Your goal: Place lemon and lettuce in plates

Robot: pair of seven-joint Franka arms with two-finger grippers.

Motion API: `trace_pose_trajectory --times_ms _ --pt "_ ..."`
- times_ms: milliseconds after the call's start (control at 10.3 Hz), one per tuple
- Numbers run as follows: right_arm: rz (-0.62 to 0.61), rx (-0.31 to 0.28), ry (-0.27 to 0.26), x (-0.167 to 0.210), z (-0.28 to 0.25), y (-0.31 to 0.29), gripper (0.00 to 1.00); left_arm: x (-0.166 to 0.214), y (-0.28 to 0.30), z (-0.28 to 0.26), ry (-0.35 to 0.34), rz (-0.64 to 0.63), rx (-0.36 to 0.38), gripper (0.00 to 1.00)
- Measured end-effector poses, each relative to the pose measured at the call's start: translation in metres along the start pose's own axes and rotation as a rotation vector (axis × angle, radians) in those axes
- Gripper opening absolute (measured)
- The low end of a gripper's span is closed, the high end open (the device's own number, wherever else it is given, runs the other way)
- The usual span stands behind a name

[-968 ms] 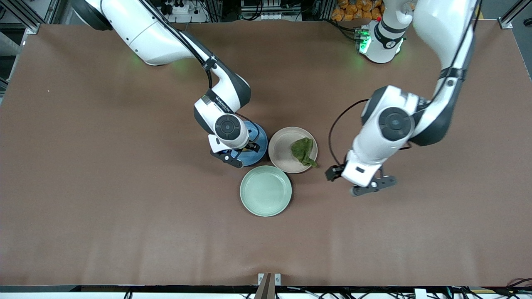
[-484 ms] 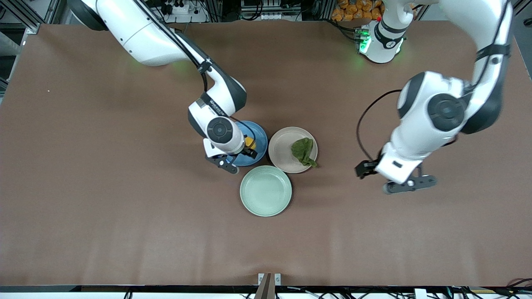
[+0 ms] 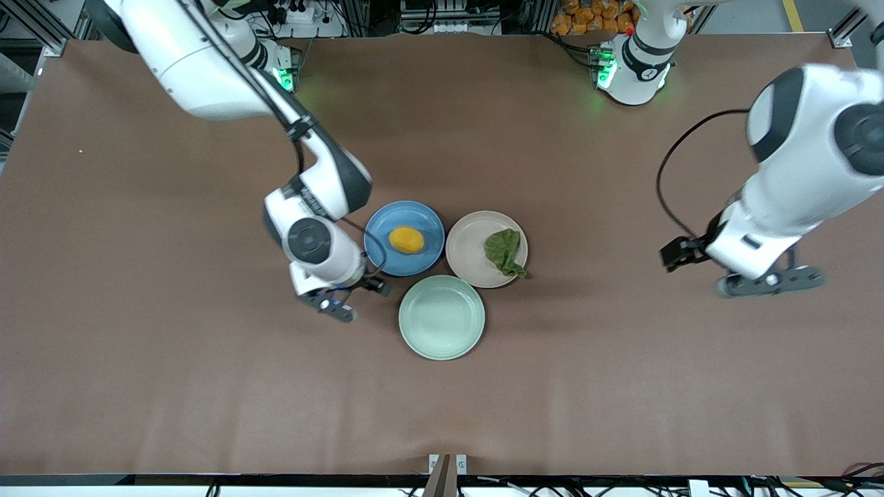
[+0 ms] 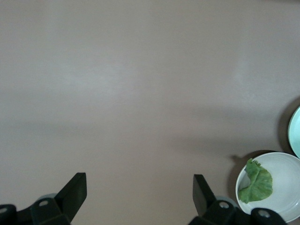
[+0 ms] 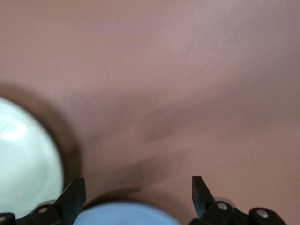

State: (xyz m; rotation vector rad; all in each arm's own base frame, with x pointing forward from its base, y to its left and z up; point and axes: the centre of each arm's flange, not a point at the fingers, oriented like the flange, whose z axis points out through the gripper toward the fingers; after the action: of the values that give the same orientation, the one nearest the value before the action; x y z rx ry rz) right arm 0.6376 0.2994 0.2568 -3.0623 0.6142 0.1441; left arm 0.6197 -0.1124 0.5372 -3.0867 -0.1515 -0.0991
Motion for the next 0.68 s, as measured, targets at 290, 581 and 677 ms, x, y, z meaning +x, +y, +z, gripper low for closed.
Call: trace_pose_trajectory --times_ms 290,581,677 --pt "-0.095 -0.003 -0.013 0.059 -0.003 0.064 1.00 -0.024 -0.015 -0.054 0.029 -0.020 0.016 1.00" --pt "-0.192 0.000 -0.022 0.099 0.001 0.119 1.00 -0.042 -0.034 -0.089 0.036 -0.063 -0.012 1.00" --pt "-0.206 -0.002 -0.030 0.106 0.006 0.134 1.00 -0.047 -0.040 -0.098 0.042 -0.071 -0.012 1.00"
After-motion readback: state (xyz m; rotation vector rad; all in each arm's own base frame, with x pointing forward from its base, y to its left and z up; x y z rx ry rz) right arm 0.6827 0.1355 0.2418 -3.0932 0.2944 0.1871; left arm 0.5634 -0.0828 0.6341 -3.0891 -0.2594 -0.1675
